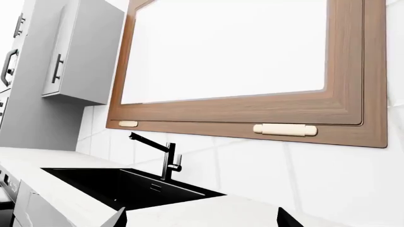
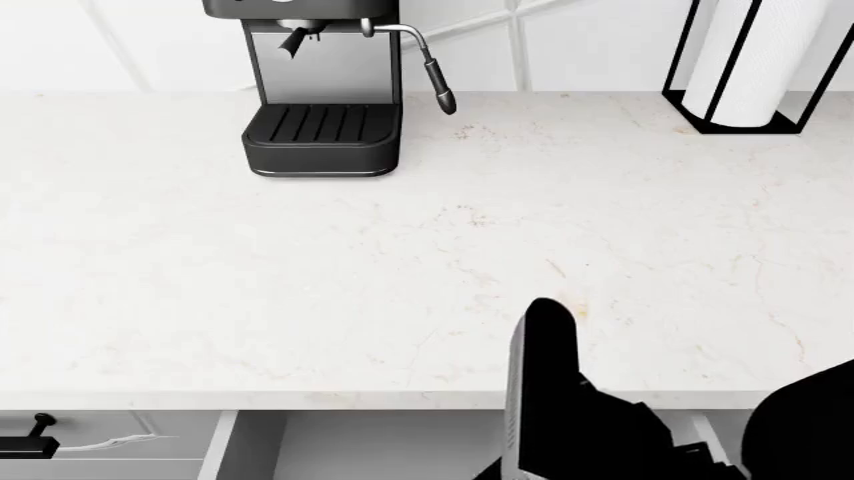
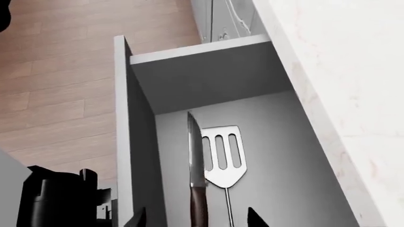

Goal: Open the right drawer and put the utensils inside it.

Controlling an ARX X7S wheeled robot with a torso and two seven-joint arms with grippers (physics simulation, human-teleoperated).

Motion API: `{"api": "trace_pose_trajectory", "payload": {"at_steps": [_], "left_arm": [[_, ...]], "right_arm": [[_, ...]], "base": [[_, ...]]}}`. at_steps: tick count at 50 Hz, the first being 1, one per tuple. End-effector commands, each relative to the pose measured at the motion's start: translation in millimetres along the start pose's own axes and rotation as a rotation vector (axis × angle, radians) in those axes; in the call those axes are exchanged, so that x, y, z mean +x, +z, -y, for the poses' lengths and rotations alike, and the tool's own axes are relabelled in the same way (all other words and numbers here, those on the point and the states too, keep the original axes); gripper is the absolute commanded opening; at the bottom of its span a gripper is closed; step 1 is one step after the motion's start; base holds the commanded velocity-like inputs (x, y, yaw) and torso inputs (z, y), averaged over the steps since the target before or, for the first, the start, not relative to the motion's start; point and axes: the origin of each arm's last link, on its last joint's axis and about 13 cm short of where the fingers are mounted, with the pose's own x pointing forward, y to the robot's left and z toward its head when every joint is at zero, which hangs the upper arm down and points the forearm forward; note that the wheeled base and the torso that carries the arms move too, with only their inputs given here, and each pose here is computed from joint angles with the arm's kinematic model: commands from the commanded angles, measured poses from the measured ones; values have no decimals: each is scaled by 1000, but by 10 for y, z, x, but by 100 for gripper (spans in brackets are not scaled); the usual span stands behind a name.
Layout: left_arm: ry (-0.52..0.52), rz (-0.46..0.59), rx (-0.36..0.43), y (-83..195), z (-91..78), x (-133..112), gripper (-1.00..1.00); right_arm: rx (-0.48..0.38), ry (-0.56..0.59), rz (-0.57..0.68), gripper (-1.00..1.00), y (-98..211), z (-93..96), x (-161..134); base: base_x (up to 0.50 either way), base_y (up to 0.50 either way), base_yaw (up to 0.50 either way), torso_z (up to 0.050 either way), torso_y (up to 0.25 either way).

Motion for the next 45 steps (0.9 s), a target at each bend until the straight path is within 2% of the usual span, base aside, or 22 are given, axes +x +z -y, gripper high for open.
{"api": "trace_pose_trajectory", "payload": {"at_steps": [1,20,28,45], "left_arm": [[1,1,-1,4,-4,0,100],[0,3,-1,10,-4,-1,100],[0,4,0,12,-6,-1,100],[4,6,-4,18,-15,-3,100]], "right_arm": [[-9,-16,2,100,13,0,-18],[-22,-28,8,100,39,-34,-51],[-70,-32,43,100,142,-89,-115],[-134,-202,183,100,346,3,-244]], "base": [[0,0,0,0,0],[0,0,0,0,0],[0,0,0,0,0],[0,0,0,0,0]]}}
